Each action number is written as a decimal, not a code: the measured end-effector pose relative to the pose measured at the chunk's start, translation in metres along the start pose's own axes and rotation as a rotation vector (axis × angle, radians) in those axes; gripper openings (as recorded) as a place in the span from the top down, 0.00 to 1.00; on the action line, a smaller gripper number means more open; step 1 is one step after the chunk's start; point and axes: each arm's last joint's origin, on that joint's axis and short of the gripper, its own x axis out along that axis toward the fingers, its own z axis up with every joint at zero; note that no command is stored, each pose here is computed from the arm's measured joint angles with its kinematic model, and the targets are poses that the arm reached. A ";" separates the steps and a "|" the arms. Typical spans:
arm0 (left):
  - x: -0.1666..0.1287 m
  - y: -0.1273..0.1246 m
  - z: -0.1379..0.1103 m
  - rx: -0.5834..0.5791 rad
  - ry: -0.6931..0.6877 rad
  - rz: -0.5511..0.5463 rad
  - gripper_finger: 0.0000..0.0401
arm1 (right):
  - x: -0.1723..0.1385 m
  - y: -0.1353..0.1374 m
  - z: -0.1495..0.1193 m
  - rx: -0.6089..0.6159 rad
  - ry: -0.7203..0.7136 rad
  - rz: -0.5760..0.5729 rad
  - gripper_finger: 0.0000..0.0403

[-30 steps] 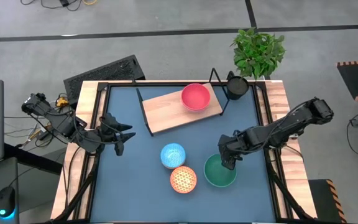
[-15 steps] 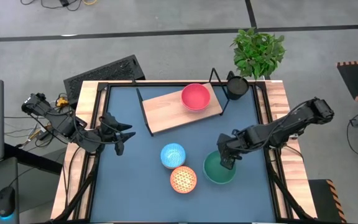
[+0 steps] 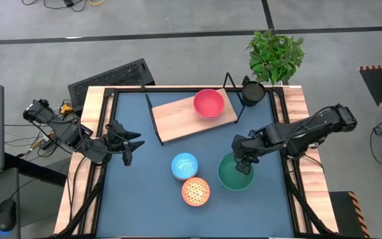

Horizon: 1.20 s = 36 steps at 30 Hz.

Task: Place and stack bowls onto a shelf
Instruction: Stack the green bowl on top of the orange bowl on the shelf

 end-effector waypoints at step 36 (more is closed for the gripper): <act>0.000 0.001 -0.001 0.010 0.000 0.010 0.59 | -0.044 -0.202 0.174 0.458 -0.362 -0.049 0.93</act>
